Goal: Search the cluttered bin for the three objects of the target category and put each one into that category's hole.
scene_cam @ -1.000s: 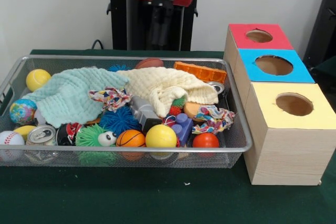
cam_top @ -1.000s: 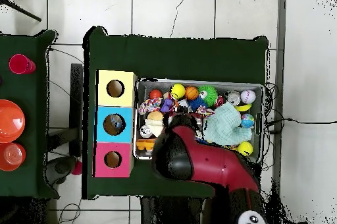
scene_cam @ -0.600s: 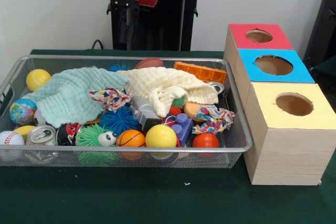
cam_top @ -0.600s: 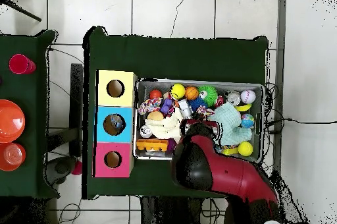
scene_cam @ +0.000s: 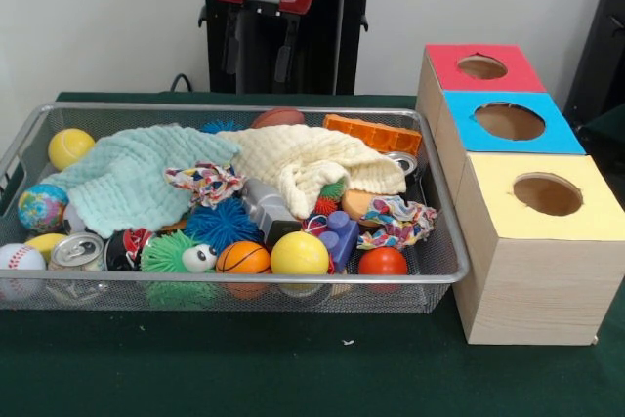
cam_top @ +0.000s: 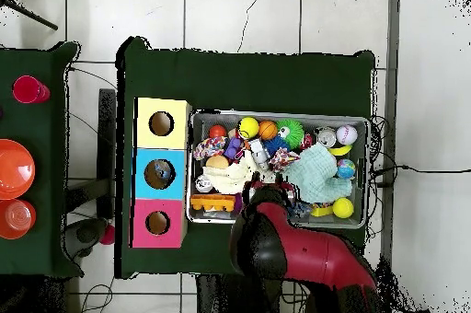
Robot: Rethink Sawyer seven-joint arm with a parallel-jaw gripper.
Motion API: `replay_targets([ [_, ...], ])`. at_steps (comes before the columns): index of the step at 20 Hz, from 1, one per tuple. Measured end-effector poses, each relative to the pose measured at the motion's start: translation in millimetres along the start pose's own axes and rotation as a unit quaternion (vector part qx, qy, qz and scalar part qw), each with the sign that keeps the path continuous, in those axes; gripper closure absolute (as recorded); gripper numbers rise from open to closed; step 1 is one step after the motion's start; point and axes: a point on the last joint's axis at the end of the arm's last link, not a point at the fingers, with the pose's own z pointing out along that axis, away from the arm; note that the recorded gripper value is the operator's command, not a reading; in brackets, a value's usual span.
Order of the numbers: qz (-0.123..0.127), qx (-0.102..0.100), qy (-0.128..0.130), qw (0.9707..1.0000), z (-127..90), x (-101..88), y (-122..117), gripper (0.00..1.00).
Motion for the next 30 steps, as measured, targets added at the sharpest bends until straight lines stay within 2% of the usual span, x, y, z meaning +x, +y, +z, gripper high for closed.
replay_targets([
  [11,-0.012,-0.004,0.022,0.9997,4.5,25.1,3.3,0.00],
  [18,-0.015,-0.006,0.033,0.9993,34.6,57.7,12.7,0.00],
  [20,-0.016,-0.007,0.033,0.9993,38.4,61.2,15.2,0.00],
  [25,-0.017,-0.017,0.045,0.9987,52.4,82.1,25.8,0.00],
  [30,-0.003,-0.036,0.068,0.9970,56.0,103.2,31.0,0.00],
])
